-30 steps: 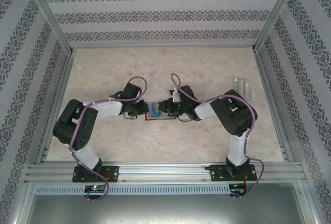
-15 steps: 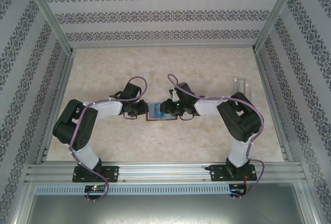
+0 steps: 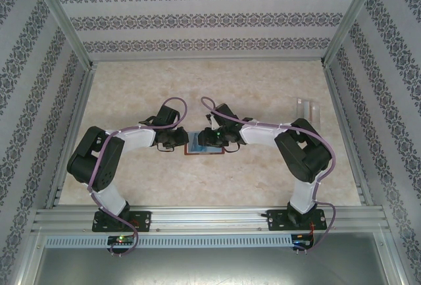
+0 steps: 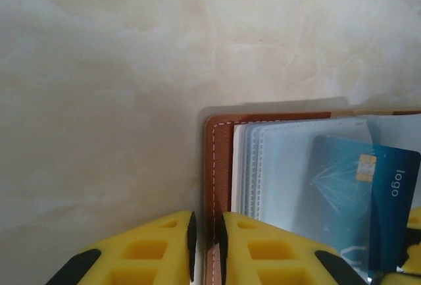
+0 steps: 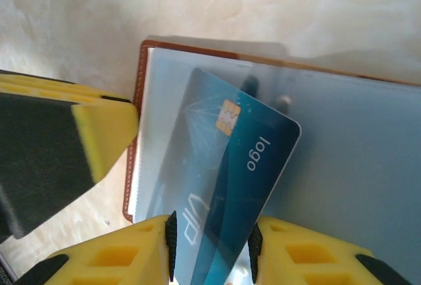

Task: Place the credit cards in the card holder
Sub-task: Insert the credit card into the card slot, then close the card holder at the center of the table.

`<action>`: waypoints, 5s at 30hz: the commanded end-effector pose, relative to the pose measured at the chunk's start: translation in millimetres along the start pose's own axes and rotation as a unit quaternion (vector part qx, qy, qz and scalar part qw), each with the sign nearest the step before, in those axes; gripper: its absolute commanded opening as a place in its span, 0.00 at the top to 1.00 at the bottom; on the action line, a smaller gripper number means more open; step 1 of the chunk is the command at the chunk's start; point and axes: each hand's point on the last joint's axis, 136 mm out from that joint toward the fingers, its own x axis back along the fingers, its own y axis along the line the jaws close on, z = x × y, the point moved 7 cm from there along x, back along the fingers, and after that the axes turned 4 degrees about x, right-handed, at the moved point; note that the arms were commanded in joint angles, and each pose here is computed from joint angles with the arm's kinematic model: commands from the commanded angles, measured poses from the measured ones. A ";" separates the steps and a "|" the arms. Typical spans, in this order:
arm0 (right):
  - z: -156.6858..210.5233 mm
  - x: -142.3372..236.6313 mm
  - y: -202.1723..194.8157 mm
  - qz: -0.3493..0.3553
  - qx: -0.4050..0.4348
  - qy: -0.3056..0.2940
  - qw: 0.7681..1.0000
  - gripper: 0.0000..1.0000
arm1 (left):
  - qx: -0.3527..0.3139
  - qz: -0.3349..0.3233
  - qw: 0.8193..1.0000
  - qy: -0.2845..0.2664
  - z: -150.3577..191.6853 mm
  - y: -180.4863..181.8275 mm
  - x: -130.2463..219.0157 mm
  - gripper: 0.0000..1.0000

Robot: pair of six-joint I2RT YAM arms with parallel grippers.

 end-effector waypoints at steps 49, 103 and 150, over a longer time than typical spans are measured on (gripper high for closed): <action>6.5 -22.5 8.1 0.055 0.016 -0.004 0.998 0.63 | 0.018 0.022 0.998 0.048 18.6 4.3 -12.7 0.81; 41.5 97.3 -40.0 0.266 -0.044 -0.127 0.955 0.54 | 0.020 0.030 0.998 0.058 24.3 3.0 -2.1 0.50; 27.1 8.3 -31.2 0.073 -0.083 -0.085 0.990 1.00 | 0.024 0.177 0.982 0.067 -3.9 -68.6 50.1 0.56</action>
